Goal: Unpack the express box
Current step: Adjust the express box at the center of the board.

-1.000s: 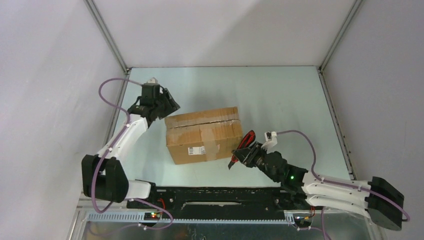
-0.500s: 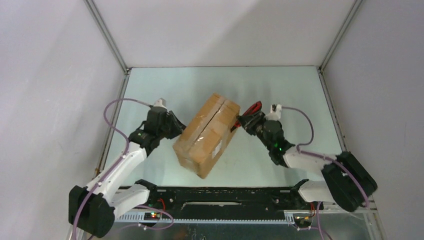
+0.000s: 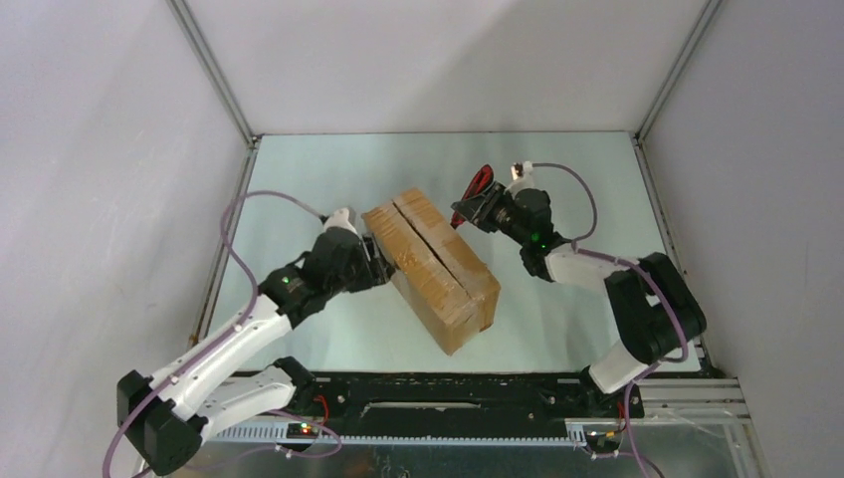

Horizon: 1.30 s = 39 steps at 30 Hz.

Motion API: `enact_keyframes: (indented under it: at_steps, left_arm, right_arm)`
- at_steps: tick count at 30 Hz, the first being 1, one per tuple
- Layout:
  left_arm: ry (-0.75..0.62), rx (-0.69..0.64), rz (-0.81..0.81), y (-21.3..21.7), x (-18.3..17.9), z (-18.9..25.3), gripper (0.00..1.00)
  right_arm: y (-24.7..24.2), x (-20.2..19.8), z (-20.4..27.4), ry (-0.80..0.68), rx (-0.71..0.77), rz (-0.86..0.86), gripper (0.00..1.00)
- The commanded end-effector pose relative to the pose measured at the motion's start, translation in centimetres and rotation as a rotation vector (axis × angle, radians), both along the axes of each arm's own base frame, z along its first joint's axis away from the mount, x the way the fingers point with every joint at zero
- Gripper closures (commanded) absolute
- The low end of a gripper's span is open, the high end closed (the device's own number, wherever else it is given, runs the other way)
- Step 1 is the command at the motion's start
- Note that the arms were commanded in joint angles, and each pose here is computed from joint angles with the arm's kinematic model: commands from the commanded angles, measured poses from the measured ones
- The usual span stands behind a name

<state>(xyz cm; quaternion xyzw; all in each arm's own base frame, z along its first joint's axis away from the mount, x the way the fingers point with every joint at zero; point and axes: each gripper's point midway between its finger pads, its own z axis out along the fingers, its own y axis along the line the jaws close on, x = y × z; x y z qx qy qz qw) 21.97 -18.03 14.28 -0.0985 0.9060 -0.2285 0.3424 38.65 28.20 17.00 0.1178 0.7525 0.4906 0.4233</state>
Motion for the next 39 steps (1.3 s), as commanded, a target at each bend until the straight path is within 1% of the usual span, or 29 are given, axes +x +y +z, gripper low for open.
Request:
enact_keyframes:
  at_steps: [1, 2, 3, 6, 8, 11, 12, 13, 16, 19, 22, 25, 27, 30, 31, 32, 33, 34, 35, 37, 39]
  left_arm:
    - [-0.283, 0.18, 0.029, 3.7, 2.7, 9.7, 0.29]
    - [-0.311, 0.199, 0.057, 4.7, 3.2, 11.1, 0.25]
    - [-0.326, 0.198, 0.091, 5.6, 3.7, 12.2, 0.24]
    - [-0.337, 0.133, 0.189, 7.6, 6.2, 13.7, 0.22]
    - [-0.315, 0.107, 0.222, 8.2, 8.8, 13.2, 0.22]
    - [-0.278, 0.076, 0.233, 7.6, 12.8, 12.2, 0.25]
    - [-0.269, 0.045, 0.228, 7.0, 14.1, 11.8, 0.26]
    - [-0.232, 0.03, 0.225, 6.5, 15.5, 10.5, 0.29]
    - [-0.161, -0.003, 0.219, 5.3, 18.5, 8.5, 0.34]
    - [-0.111, -0.026, 0.219, 4.4, 19.7, 6.7, 0.36]
    - [-0.077, -0.04, 0.207, 3.8, 19.5, 5.5, 0.39]
    - [-0.076, -0.039, 0.206, 4.0, 18.9, 4.8, 0.39]
    - [-0.074, -0.025, 0.201, 4.1, 18.7, 4.7, 0.38]
    - [-0.108, -0.013, 0.192, 4.2, 19.5, 5.9, 0.33]
    - [-0.125, -0.013, 0.176, 3.9, 20.1, 6.7, 0.27]
    - [-0.134, -0.015, 0.141, 3.3, 20.8, 7.5, 0.21]
    - [-0.137, -0.017, 0.095, 2.5, 21.8, 8.2, 0.2]
    - [-0.106, -0.005, 0.064, 1.8, 22.7, 7.7, 0.2]
    - [-0.129, -0.012, 0.042, 1.3, 23.5, 8.9, 0.2]
    - [-0.116, -0.037, -0.009, -0.4, 25.3, 8.2, 0.19]
    - [-0.088, -0.073, -0.098, -2.7, 26.2, 7.4, 0.2]
  right_arm:
    - [-3.0, -1.0, 4.8, -0.087, -0.077, -0.012, 1.0]
    - [-4.3, -1.6, 5.8, -0.095, -0.086, -0.041, 1.0]
    - [-5.5, -2.2, 5.6, -0.072, -0.109, -0.072, 1.0]
    - [-8.8, -5.1, 5.0, -0.02, -0.158, -0.151, 1.0]
    - [-10.8, -7.3, 4.4, 0.004, -0.185, -0.205, 1.0]
    - [-12.1, -11.2, 4.0, 0.048, -0.159, -0.22, 1.0]
    - [-12.0, -12.7, 3.8, 0.063, -0.143, -0.211, 1.0]
    - [-11.7, -14.3, 3.4, 0.077, -0.126, -0.195, 1.0]
    - [-10.3, -18.2, 2.2, 0.121, -0.073, -0.135, 1.0]
    - [-9.0, -21.2, 1.2, 0.152, -0.031, -0.1, 1.0]
    - [-8.2, -22.9, 0.3, 0.162, 0.006, -0.104, 1.0]
    - [-8.7, -23.1, -1.2, 0.188, -0.007, -0.167, 1.0]
    - [-9.9, -22.6, -1.6, 0.175, -0.034, -0.229, 1.0]
    - [-12.6, -21.7, -0.8, 0.133, -0.111, -0.3, 1.0]
    - [-13.3, -21.9, -0.7, 0.145, -0.13, -0.302, 1.0]
    - [-13.4, -22.3, -0.5, 0.154, -0.127, -0.279, 1.0]
    - [-12.8, -23.1, -0.6, 0.181, -0.111, -0.23, 1.0]
    - [-12.1, -24.0, -1.0, 0.219, -0.091, -0.182, 1.0]
    - [-11.3, -25.1, -1.4, 0.259, -0.07, -0.131, 1.0]
    - [-9.8, -27.0, -1.9, 0.315, -0.033, -0.052, 1.0]
    - [-8.7, -28.6, -1.2, 0.309, -0.019, -0.004, 1.0]
